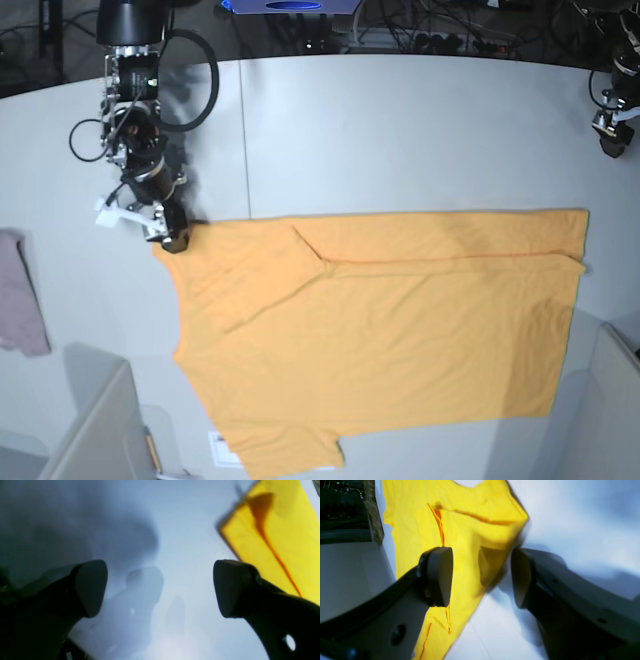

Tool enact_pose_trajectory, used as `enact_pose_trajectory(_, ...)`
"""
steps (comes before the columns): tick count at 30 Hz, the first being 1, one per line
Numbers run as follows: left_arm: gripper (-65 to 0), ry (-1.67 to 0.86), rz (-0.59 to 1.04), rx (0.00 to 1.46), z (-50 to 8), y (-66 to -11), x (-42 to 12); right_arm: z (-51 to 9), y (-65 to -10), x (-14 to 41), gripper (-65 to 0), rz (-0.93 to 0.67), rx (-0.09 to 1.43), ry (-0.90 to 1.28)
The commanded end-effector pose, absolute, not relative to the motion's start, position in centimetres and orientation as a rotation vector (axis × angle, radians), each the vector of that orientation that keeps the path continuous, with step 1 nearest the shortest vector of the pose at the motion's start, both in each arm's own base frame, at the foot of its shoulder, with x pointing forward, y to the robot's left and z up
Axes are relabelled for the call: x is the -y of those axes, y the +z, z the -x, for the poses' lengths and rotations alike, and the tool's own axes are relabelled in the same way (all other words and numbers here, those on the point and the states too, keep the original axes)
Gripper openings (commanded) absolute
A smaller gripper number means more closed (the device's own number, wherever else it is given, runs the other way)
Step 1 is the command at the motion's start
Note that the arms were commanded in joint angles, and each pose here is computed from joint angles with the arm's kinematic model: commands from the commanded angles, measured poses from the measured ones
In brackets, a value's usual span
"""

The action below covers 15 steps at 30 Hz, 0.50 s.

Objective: Fold the T-shirt properly
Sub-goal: 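Lower both grippers and grasp the shirt's collar-side edge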

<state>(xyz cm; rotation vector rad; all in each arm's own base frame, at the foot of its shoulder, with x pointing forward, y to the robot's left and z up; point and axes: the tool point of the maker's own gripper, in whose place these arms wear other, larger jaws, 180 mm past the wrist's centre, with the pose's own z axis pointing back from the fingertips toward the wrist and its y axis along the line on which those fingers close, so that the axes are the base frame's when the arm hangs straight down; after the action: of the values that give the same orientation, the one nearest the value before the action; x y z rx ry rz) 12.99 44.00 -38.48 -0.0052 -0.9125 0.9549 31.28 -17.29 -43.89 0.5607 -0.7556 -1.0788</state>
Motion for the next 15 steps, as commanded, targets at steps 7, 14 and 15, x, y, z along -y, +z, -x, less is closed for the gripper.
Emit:
enact_pose_trajectory(7,0.0,0.93,0.043,0.951,-15.6,-36.9,-44.5,-30.4,-45.4,16.6,-30.3,-0.541,0.69,-1.122)
enact_pose_trajectory(14,0.0,0.937,0.07,0.955,-16.9,-36.8,-44.7,-31.4,-45.8,16.7,-30.3,-0.538,0.681,-1.131)
enact_pose_trajectory(15,0.0,0.946,0.078,0.955,-17.1,-37.0,-44.7,-31.6,-45.9,16.8,-30.3,-0.537,0.681,-1.132)
